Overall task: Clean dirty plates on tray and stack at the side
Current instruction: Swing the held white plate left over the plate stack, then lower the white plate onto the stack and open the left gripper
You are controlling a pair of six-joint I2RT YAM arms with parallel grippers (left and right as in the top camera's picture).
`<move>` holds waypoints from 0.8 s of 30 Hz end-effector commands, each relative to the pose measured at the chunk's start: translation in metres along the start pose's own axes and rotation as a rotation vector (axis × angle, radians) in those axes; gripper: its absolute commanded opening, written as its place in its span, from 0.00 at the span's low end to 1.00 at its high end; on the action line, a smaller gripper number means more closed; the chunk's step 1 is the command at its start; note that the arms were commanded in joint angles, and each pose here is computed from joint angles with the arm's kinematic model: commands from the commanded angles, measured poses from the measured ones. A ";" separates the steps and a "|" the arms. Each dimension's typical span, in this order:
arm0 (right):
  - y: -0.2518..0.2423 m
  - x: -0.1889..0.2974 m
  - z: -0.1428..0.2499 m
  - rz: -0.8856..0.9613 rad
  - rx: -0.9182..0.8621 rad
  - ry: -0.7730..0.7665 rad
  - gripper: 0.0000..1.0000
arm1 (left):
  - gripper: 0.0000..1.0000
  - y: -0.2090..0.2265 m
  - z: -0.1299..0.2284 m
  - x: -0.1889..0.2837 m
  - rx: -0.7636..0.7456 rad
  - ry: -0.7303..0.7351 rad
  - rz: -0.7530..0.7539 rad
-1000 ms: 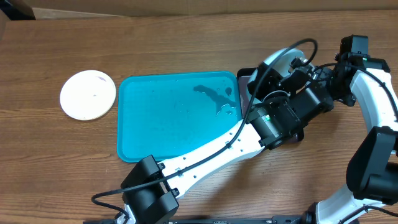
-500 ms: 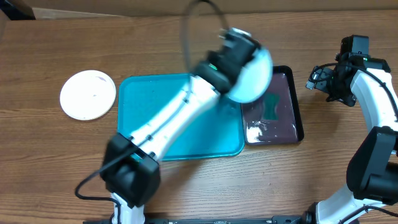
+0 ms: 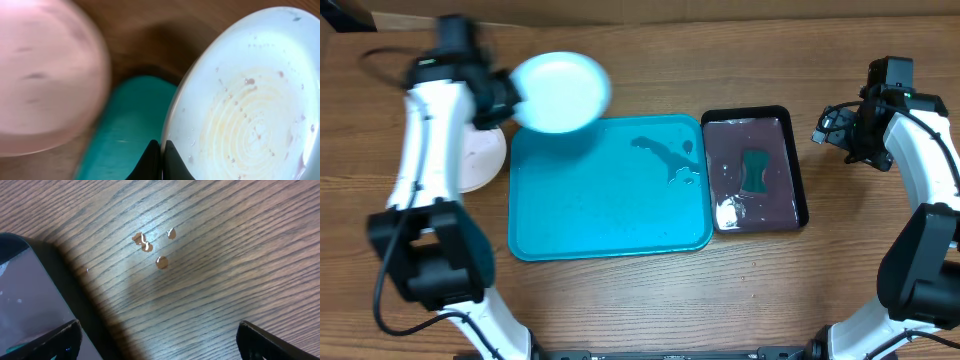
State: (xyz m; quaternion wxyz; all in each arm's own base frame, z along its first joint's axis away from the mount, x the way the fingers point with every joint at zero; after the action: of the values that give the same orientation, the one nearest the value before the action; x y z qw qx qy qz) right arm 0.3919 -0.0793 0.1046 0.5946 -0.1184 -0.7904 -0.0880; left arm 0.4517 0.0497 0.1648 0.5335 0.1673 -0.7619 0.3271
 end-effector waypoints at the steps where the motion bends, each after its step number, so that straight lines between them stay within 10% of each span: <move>1: 0.000 0.006 -0.006 -0.002 -0.003 -0.024 1.00 | 0.04 0.055 -0.032 0.016 0.158 -0.038 -0.059; 9: 0.000 0.006 -0.006 -0.002 -0.003 -0.024 1.00 | 0.04 0.171 -0.070 0.043 0.374 -0.181 -0.325; 24: 0.000 0.006 -0.006 -0.002 -0.003 -0.024 1.00 | 0.04 0.197 -0.068 -0.004 0.386 -0.113 -0.427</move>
State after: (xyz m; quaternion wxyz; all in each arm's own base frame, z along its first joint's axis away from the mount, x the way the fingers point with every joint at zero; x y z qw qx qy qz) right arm 0.3920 -0.0793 0.1047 0.5943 -0.1184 -0.7906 -0.0880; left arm 0.3779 0.2372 0.1259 0.4987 0.4323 -0.6699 0.3400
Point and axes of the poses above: each gripper's point midway between its finger pads, its own x axis back along the fingers, its own y axis along the line the jaws close on, z = x × y, the point moved 2 cm from there along x, back along the fingers, and after that the axes turned 10 degrees about x, right-handed, at the moved point
